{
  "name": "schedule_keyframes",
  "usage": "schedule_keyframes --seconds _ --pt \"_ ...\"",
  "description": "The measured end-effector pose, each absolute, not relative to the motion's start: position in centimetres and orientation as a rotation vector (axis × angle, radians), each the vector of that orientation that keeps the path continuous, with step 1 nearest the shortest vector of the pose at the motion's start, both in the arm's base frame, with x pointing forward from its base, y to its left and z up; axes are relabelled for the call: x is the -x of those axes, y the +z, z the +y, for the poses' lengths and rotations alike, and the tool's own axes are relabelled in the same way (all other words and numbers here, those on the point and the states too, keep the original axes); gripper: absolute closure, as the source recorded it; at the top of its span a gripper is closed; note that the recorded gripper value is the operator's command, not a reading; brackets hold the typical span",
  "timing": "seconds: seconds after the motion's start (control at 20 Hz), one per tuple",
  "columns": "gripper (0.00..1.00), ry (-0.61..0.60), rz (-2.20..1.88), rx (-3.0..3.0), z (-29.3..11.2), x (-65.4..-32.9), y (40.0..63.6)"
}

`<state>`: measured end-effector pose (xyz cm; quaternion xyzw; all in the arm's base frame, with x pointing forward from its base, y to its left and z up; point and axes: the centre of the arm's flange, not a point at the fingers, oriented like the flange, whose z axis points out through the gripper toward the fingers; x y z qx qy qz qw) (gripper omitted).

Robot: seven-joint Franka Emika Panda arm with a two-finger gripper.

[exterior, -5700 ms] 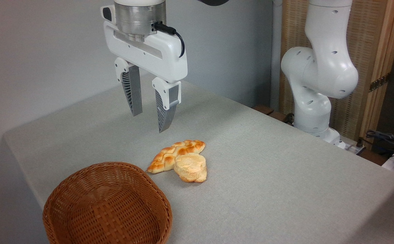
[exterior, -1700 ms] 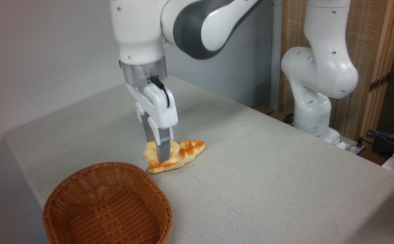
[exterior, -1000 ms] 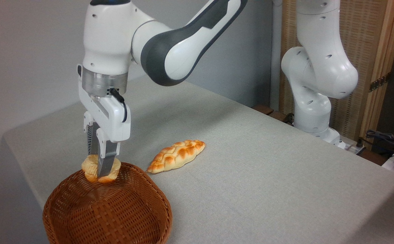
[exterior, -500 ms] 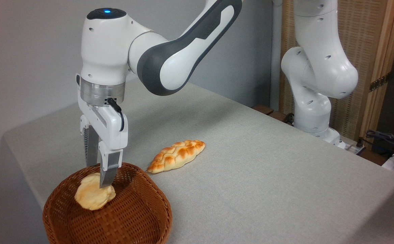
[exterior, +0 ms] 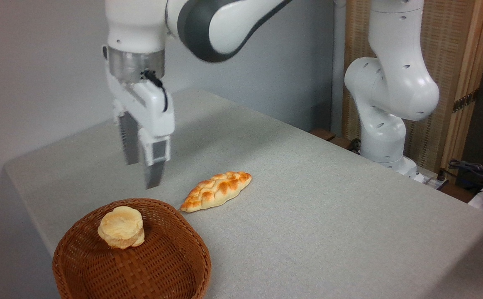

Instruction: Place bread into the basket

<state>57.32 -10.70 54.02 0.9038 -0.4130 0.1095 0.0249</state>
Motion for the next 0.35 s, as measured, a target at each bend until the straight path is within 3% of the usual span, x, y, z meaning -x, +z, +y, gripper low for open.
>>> schedule_keyframes --seconds 0.15,0.35 --pt "0.0 0.218 -1.257 -2.803 -10.34 -55.94 54.3" --pt "0.0 0.209 -1.183 -2.837 -9.71 -55.89 54.43"
